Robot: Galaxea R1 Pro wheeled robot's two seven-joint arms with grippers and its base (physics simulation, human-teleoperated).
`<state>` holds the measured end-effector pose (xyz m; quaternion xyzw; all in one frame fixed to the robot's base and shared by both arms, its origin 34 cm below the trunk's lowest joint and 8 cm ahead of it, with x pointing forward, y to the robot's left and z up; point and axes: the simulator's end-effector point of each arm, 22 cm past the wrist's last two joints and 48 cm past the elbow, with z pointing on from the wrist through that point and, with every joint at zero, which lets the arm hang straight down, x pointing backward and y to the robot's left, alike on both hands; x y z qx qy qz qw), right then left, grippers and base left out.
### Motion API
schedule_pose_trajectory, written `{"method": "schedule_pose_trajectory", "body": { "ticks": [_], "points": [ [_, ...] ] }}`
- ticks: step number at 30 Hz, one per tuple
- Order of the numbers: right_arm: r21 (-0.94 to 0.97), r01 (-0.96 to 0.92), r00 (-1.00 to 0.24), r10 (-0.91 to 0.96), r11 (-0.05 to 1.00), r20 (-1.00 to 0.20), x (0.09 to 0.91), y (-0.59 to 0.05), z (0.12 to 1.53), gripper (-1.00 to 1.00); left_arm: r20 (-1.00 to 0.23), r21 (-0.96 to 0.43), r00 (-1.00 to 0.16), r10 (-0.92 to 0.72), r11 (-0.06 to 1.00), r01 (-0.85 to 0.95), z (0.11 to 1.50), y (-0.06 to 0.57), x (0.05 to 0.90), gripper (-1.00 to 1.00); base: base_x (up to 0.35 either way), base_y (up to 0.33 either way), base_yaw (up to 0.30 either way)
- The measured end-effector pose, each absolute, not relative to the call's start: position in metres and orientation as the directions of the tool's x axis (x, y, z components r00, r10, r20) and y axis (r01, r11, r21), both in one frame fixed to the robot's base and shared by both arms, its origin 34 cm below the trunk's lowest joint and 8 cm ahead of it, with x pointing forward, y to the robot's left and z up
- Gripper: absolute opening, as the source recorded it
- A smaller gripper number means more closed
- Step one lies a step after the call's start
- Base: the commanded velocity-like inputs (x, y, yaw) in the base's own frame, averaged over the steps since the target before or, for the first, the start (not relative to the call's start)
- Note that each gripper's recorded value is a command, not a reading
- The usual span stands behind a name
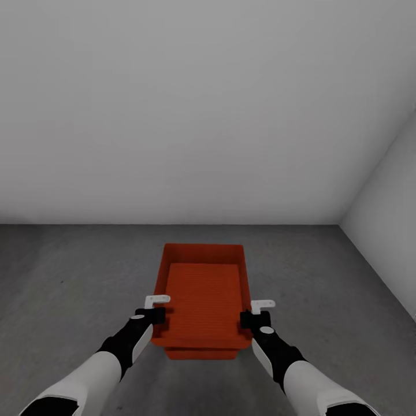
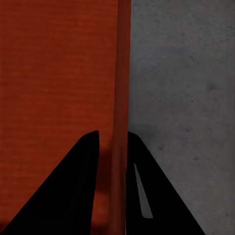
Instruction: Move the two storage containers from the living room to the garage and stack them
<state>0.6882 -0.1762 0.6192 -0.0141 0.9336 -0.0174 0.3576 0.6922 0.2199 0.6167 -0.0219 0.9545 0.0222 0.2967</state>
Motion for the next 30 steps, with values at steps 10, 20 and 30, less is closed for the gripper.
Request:
{"method": "schedule_pose_trajectory", "body": {
  "ticks": [10,20,30],
  "points": [
    [-0.045,-0.012,-0.743,-0.039,0.999,-0.668,0.6881,-0.1721,0.6201,-1.00,-0.569,0.026,-0.822,-0.029,0.998,-0.054,0.6167,0.2240,0.6928,-1.00,0.000,0.000,0.000],
    [-0.041,-0.015,-0.743,-0.039,0.999,-0.668,0.6883,-0.1781,0.6189,-1.00,-0.568,0.030,-0.822,-0.030,0.998,-0.057,0.6167,0.2180,0.6920,-1.00,0.000,0.000,0.032],
    [-0.040,-0.015,-0.745,-0.038,0.999,-0.666,0.6877,-0.1799,0.6180,-1.00,-0.566,0.031,-0.824,-0.029,0.998,-0.057,0.6163,0.2162,0.6913,-1.00,0.000,0.000,0.002]
  ]
}}
